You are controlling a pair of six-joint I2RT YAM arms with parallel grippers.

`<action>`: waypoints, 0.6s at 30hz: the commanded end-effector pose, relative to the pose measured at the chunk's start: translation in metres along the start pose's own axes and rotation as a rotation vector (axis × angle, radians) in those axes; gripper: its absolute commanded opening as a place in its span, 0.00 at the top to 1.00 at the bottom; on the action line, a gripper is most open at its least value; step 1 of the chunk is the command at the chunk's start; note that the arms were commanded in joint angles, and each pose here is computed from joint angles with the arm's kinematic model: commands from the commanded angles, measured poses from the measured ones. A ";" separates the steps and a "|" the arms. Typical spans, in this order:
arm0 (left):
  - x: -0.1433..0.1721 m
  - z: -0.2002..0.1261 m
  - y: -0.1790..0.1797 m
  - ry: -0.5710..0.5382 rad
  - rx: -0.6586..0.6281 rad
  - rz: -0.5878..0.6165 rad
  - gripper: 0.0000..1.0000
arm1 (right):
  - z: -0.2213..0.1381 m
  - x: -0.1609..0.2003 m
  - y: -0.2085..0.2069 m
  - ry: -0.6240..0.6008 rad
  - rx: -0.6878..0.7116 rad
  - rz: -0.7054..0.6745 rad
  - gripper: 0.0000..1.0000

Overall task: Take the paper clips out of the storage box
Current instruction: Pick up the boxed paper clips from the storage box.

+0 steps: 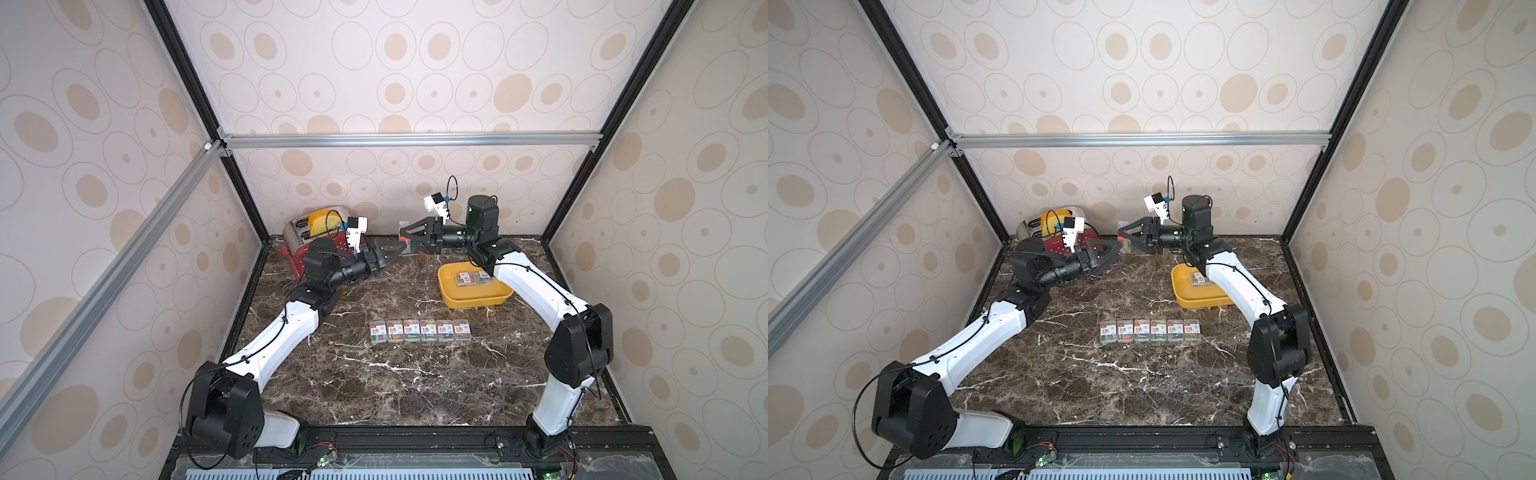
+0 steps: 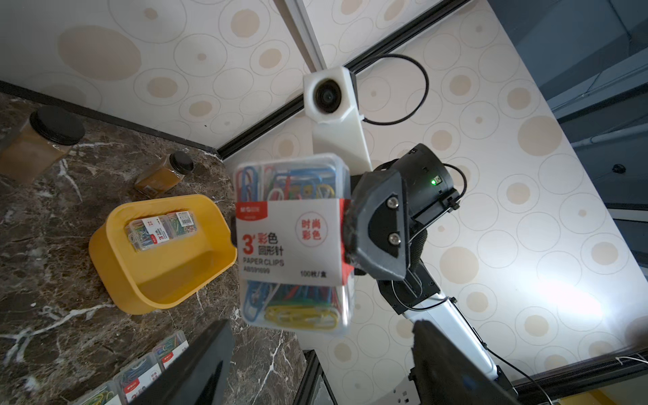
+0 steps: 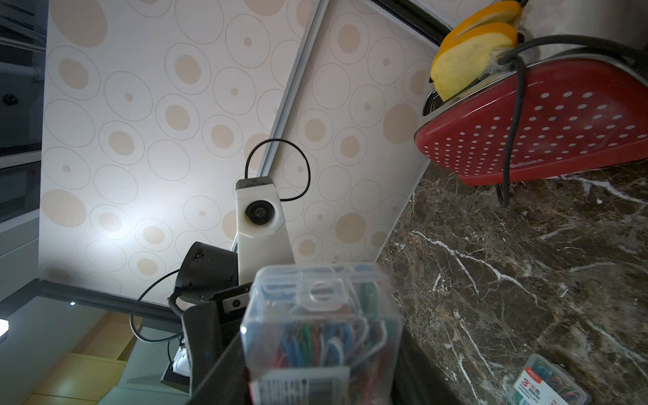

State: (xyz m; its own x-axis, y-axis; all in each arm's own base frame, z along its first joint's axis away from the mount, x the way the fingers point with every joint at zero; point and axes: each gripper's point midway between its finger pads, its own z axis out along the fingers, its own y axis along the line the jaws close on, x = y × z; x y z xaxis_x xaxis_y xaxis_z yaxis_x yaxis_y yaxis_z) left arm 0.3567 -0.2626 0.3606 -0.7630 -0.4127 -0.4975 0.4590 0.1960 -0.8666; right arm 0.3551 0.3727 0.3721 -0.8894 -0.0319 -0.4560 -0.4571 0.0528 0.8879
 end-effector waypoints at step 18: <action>-0.020 0.015 -0.014 -0.049 0.083 0.009 0.48 | 0.004 0.009 0.036 0.038 -0.098 -0.061 0.66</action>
State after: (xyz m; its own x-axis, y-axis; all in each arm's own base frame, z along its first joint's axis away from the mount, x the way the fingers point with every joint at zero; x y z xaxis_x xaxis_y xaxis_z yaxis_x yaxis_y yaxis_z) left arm 0.3688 -0.2675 0.3656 -0.7641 -0.4427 -0.4693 0.4569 0.1422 -0.8781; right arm 0.3491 0.3765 0.3811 -0.8878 -0.0410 -0.4584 -0.4592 0.0118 0.8882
